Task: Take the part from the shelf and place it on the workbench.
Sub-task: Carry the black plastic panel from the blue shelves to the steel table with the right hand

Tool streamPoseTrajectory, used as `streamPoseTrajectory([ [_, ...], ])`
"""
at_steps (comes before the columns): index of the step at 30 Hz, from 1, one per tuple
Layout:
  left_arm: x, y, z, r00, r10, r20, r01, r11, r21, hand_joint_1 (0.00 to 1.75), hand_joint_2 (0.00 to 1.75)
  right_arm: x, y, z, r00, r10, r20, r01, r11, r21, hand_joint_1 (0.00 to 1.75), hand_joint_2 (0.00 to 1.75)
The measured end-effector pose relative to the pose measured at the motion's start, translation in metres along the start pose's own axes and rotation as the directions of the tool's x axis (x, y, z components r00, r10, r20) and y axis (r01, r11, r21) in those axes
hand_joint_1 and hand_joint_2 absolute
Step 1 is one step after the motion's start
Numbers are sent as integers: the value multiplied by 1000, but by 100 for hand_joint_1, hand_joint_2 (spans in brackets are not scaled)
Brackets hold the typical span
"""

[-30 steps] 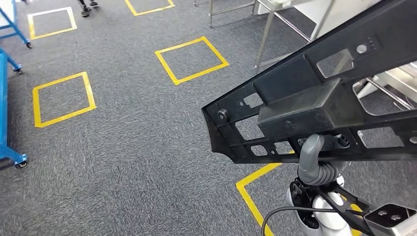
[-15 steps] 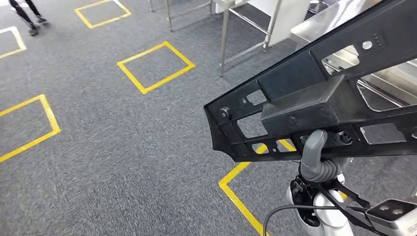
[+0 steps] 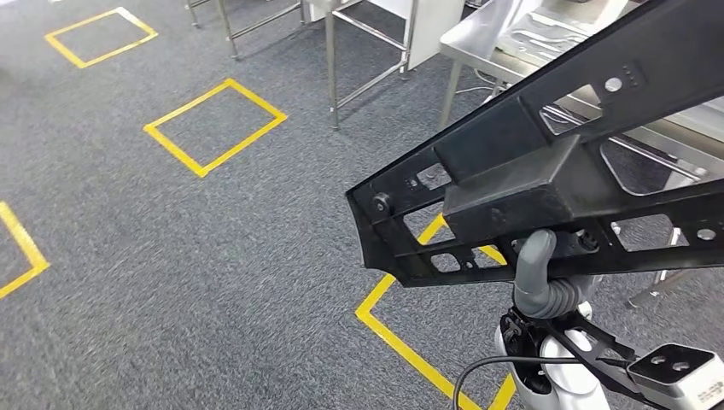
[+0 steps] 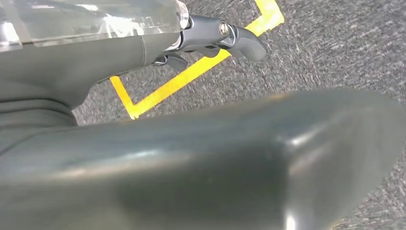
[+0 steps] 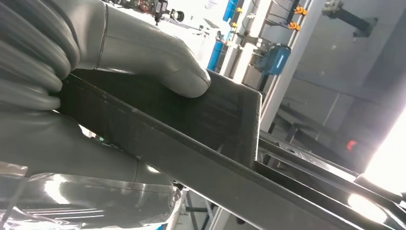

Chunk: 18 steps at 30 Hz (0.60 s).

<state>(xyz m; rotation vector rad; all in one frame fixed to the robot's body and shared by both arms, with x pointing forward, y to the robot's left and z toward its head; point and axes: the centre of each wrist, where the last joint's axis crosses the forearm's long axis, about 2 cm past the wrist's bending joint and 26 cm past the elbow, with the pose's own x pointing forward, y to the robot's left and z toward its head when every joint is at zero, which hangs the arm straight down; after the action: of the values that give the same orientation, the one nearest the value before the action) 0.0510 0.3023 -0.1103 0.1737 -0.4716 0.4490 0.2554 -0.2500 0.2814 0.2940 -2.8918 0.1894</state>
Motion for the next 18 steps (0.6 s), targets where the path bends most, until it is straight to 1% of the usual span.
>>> streamPoseTrajectory([
  [5, 2, -1, -1, 1000, 4, -6, -4, 1000, 8, 0, 0, -3, 1, -2, 1000, -23, 3, 23, 999, 26, 175, 175],
  [11, -2, 0, 1, 1000, 3, -10, -3, 1000, -3, 0, 0, -11, 5, -2, 999, -49, -15, 50, 998, 49, 175, 175],
  [18, 1, -2, 0, 1000, -3, -10, 3, 1000, -12, 0, 0, -19, 16, 0, 983, -180, -46, 185, 970, 155, 175, 175],
])
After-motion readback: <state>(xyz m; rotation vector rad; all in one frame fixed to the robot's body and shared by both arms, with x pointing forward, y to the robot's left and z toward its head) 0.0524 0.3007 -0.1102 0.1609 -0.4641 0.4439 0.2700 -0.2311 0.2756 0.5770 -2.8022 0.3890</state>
